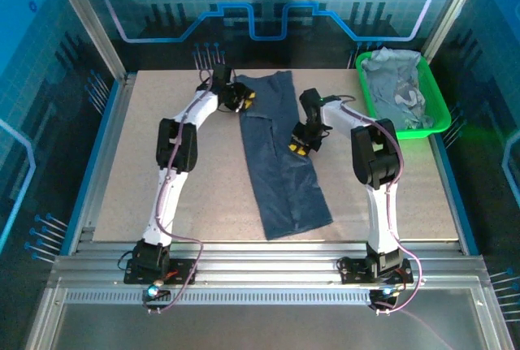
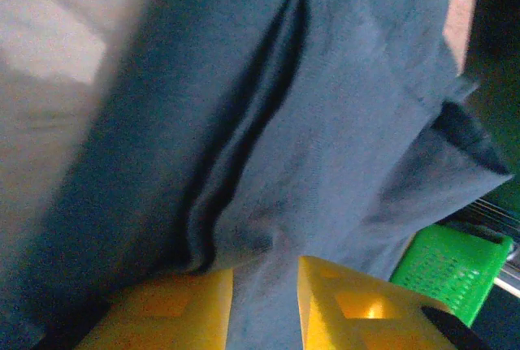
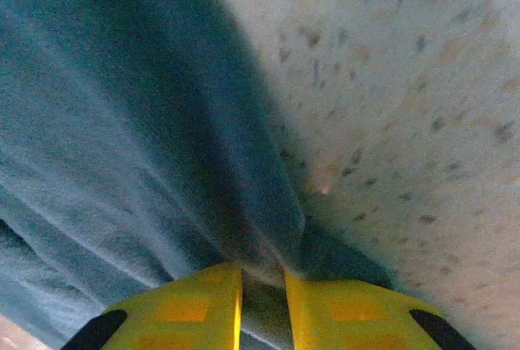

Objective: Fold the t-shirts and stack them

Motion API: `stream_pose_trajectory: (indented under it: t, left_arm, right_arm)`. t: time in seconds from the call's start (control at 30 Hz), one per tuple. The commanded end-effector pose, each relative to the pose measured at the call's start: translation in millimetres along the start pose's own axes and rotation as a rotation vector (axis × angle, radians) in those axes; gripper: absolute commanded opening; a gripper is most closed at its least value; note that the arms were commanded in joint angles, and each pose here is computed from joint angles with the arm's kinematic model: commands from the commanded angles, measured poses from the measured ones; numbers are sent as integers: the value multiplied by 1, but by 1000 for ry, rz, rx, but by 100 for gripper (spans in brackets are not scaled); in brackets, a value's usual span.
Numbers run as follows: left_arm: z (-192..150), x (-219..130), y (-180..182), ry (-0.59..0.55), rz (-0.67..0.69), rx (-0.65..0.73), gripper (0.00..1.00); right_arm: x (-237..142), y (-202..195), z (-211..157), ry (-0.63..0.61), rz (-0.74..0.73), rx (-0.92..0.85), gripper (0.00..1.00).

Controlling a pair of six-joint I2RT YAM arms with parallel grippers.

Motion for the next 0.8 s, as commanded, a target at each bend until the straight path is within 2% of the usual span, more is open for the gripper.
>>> stream_pose_trajectory:
  t: [0.0,0.1,0.23,0.33,0.4,0.57,0.67,0.77]
  left_arm:
    - [-8,23,6,52,-16,-52,31]
    - [0,5,-18,9,-60,-14,33]
    - [4,-51,-58,-65,-100,60,39]
    - [-12,-94,-71,-91,-96,109,41]
    - [-35,-114,-67,-69,-77,115,41]
    - [-113,-146,-7,135,111,111,37]
    - [-171,-178,46,316,267,151,36]
    - [-231,-210,88,538,344,239,35]
  right_arm:
    - [13,5,-23,35,11,95,25]
    - [-2,9,-25,-15,6,88,26]
    - [-31,1,-22,-107,1,65,28]
    - [-50,-10,-24,-152,13,51,29]
    - [-58,-18,-29,-155,19,44,29]
    - [-72,-45,-54,-125,25,-1,32]
    - [-81,-71,-76,-105,19,-62,37]
    - [-89,-99,-103,-69,-32,-167,39]
Point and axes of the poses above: each hand's point on the last joint's axis, 136 mm out from that joint toward the fingers, its own x axis out along the fingers, its own y axis along the line the jaws close on, z = x × y, the point moved 7 cm from there along -x, back along the fingers, and after that the axes turned 9 degrees about x, right-handed, at the moved point
